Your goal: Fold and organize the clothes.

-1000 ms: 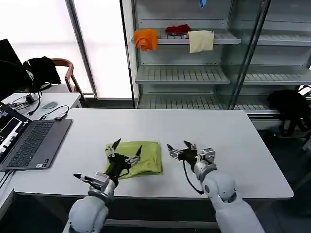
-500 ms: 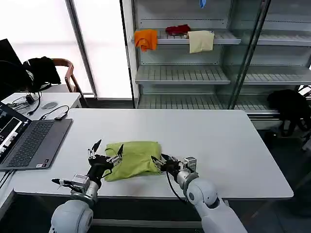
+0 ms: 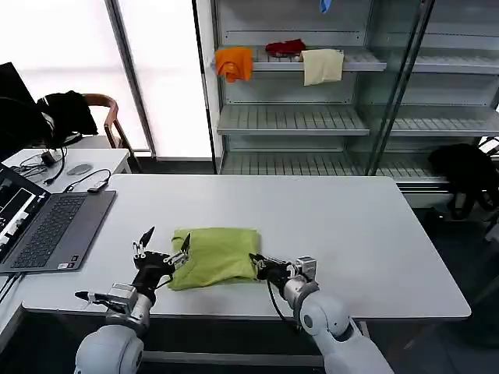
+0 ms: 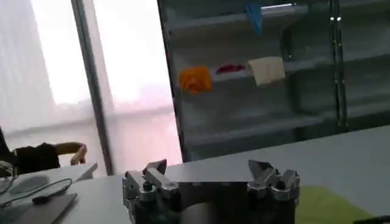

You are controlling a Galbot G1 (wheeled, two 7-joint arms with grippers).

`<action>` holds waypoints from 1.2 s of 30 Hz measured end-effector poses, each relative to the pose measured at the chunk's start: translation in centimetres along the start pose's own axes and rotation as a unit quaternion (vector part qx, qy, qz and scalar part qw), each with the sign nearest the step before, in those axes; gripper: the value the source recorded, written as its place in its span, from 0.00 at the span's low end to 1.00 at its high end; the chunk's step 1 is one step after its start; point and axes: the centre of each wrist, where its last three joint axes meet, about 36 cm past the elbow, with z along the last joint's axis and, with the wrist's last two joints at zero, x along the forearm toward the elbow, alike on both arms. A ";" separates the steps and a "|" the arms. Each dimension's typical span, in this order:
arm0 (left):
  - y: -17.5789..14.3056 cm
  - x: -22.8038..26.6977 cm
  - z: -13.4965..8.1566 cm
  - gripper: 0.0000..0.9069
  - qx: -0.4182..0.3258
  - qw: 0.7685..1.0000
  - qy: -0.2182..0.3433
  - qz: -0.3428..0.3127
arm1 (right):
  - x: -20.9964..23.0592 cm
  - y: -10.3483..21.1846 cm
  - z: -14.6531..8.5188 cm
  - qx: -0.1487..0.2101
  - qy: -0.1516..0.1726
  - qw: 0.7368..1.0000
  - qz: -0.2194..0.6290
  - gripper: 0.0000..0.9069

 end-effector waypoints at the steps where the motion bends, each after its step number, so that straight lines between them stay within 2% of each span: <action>1: 0.1 0.0 0.0 1.00 -0.001 1.000 0.000 -0.001 | 0.3 0.0 0.0 -0.001 0.000 1.000 0.000 0.00; 11: -0.1 0.4 -0.1 1.00 -0.007 1.000 0.000 -0.004 | 3.2 -1.1 0.8 0.000 0.000 1.000 0.007 0.00; 12: -0.2 0.4 -0.1 1.00 -0.008 1.000 0.000 -0.004 | 3.5 -1.2 0.8 0.001 0.000 1.000 0.008 0.34; 13: -0.3 0.5 0.0 1.00 -0.008 1.000 0.001 -0.003 | 3.8 -1.4 0.9 0.003 0.001 1.000 0.010 1.00; 20: -0.6 0.8 0.0 1.00 -0.010 1.000 0.003 -0.003 | 5.2 -2.4 1.2 0.031 0.003 0.999 0.025 1.00; 29: -0.8 1.2 -0.1 1.00 -0.010 1.000 0.002 -0.004 | 6.0 -1.0 1.0 0.090 -0.004 0.996 0.014 1.00; 36: -0.6 1.6 0.1 1.00 -0.011 1.000 0.004 -0.010 | 6.3 -0.4 1.5 0.131 0.005 0.991 0.014 1.00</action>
